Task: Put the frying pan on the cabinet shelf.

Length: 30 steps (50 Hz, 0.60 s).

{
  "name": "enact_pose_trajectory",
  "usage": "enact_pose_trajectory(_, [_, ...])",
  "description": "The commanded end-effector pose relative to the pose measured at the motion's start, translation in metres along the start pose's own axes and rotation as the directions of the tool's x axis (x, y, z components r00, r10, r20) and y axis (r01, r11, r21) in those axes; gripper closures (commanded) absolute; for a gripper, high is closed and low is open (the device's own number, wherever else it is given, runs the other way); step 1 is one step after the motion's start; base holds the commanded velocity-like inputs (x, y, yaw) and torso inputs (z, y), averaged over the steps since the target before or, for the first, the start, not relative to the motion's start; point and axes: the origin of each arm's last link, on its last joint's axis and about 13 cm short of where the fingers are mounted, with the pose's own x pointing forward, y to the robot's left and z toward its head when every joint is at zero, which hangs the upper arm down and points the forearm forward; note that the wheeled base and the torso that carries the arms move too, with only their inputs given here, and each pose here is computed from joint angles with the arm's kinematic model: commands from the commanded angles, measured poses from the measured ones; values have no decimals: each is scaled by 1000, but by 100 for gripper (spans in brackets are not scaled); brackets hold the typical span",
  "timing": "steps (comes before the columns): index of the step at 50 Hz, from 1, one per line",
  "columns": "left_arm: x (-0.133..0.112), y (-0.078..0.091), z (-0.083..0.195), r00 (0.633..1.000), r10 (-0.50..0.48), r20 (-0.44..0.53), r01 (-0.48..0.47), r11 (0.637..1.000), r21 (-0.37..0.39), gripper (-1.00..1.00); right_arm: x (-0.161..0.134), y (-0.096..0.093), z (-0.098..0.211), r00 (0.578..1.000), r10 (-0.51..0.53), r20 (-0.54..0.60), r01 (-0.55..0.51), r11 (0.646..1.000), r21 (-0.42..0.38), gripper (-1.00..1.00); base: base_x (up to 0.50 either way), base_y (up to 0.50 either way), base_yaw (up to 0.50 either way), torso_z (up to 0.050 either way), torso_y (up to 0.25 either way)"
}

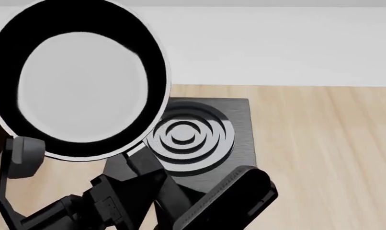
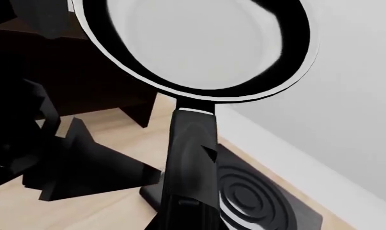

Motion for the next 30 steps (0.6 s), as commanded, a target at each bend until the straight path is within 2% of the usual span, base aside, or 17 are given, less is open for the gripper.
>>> enact_pose_trajectory(1, [0,0,2,1000,5,14,-5,1000,-12,-100,-1,2,9,997,26,70,-25,1000,-14,100,0,0,0,0,0])
enact_pose_trajectory(9, [-1,-2,3,999,11,43,-9,999,-37,-100,-1,3,8,997,37,62,-36,999,-19,100,0,0,0,1,1])
enact_pose_trajectory(10, [-1,-2,3,999,13,47,-11,999,-37,100,-1,3,7,997,40,61,-39,999,-20,100,0,0,0,0,0])
enact_pose_trajectory(30, [1,-2,7,994,14,108,-9,999,-46,100,-1,7,2,995,83,48,-82,996,-29,100,0,0,0,1,2])
